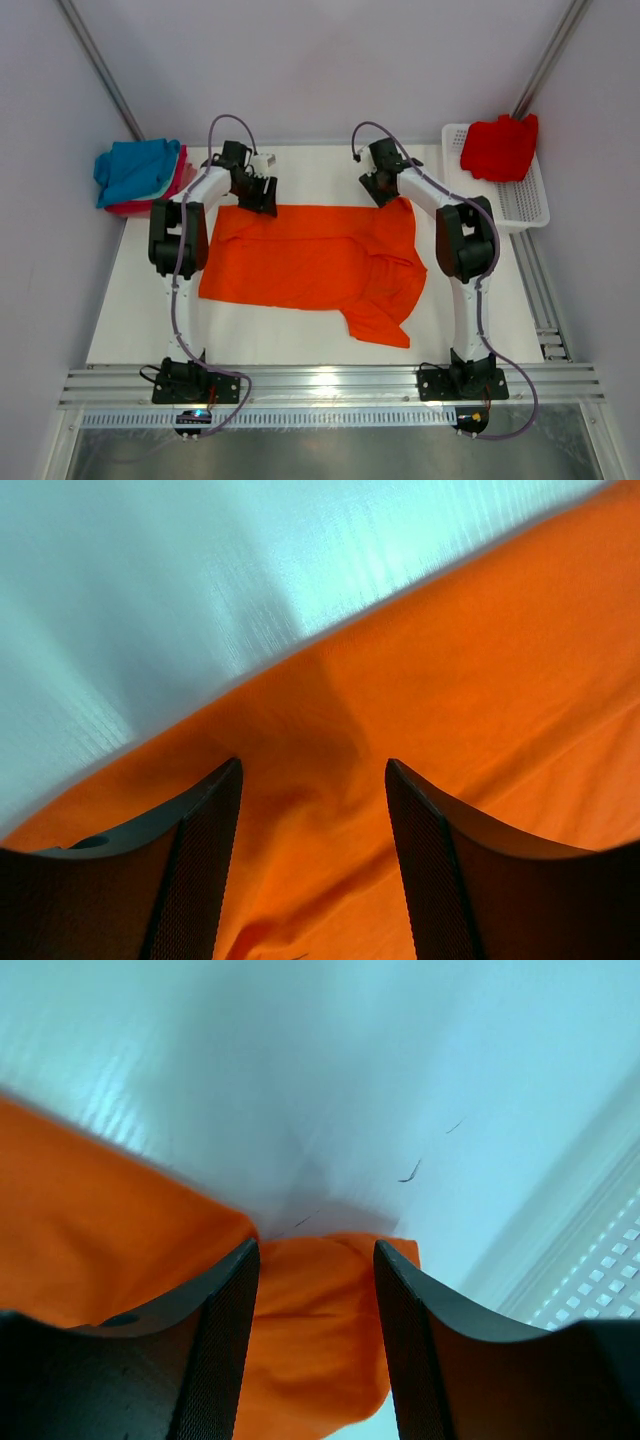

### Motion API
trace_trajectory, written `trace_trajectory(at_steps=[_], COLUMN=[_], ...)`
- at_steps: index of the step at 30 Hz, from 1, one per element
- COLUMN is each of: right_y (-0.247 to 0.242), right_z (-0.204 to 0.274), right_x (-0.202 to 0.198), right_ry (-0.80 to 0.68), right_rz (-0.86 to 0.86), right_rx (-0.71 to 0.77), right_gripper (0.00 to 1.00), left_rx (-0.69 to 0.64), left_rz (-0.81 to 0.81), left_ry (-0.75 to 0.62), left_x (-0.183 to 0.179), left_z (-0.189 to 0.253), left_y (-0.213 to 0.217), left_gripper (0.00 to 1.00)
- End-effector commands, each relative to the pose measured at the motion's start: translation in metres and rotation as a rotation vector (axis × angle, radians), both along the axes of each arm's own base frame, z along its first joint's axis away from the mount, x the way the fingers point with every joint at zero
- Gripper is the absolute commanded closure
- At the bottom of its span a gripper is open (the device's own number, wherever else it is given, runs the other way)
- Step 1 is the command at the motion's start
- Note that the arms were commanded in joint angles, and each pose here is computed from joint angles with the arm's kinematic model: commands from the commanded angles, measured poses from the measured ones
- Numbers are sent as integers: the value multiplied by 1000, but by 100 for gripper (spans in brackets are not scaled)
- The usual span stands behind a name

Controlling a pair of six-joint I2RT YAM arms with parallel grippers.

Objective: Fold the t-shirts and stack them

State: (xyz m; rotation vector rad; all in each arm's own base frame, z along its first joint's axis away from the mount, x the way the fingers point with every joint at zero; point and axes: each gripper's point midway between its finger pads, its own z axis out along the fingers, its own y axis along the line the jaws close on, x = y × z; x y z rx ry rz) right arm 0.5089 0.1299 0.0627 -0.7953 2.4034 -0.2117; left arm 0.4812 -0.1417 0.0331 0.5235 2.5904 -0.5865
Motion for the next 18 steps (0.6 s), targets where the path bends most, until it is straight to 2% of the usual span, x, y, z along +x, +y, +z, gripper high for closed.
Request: trace_trajectory(at_steps=[1,6,13,18], right_y=[-12,-30,-55,-67], right_z=[0,-9,5,10], right_x=[22,31,43,39], right_ry=[-74,-114,-205,-208], right_rz=[-84,-141,-222,-236], right_rx=[-81,-176,-266,-296], right_gripper=[47,47,47,47], left_rx=[13,11,27,46], left_rz=[5,0,-4,-2], left_ry=[-30,-16,-19,-28], left_x=[11,6,1,-1], left_z=[-2,1,2,4], left_y=[4,3,7,11], left_gripper=[39,40,40,41])
